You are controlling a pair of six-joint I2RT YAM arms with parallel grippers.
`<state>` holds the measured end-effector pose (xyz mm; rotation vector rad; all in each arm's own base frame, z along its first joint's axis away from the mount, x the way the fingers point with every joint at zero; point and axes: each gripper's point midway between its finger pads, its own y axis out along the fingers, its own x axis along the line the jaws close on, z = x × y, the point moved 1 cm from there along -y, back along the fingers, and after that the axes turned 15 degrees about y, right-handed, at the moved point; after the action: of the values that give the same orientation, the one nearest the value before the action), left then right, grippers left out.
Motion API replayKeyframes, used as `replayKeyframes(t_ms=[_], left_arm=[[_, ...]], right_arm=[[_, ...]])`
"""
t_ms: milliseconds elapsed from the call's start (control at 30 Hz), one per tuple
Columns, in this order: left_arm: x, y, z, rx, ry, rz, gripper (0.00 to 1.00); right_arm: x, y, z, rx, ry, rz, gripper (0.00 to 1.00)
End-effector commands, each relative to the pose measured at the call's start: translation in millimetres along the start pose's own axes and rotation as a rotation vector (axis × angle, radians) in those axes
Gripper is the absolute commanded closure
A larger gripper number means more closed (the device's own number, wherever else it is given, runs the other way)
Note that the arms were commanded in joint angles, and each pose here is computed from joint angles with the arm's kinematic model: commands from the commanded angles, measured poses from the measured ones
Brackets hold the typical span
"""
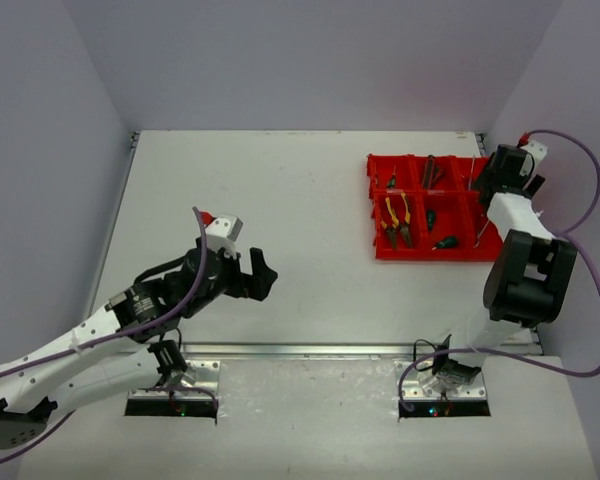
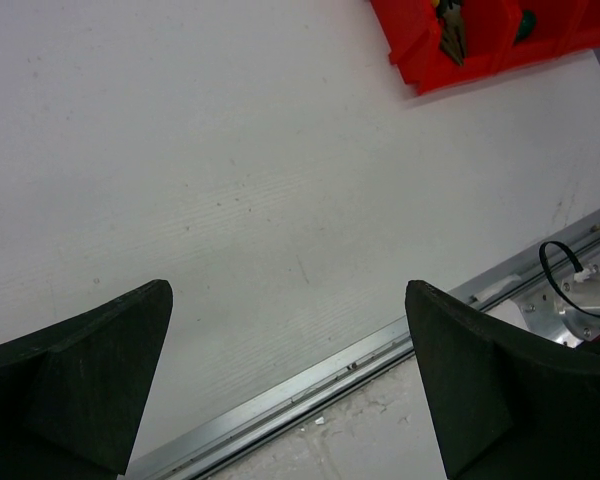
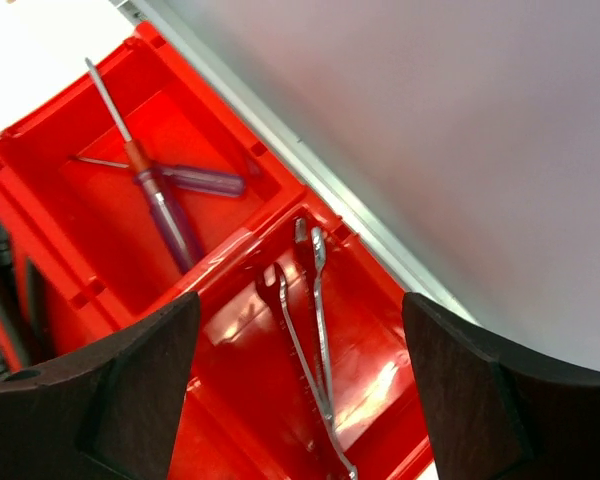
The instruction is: Sort the tools into containers
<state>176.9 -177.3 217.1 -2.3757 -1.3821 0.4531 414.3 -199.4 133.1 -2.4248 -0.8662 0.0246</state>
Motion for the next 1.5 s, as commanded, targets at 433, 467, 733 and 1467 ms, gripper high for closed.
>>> replayKeyframes(t_ms=[433,467,733,1467], left_arm=[[88.9,-25.1,-44.7,-0.088,-0.168,-0.613,0.0],[93.2,-22.6,-48.5,-0.085,-0.175,-0.626,0.0],[166.6,-16.2,-78.3,-0.115,-0.255,-0.698,0.0],[169.6,-36.6,-18.5,-0.19,-0.237,-0.707,0.0]], right_arm=[[64.4,-215.7,33.1,0.235,-0.113,-0.633,0.01],[58.7,-224.7,40.6,0.244,-0.132,-0.648,0.01],[8.7,-311.7,23.7,0.14,-0.144,-0.803,0.01],[-2.2,-321.9,65.7,0.039,-0.164,-0.939,0.01]])
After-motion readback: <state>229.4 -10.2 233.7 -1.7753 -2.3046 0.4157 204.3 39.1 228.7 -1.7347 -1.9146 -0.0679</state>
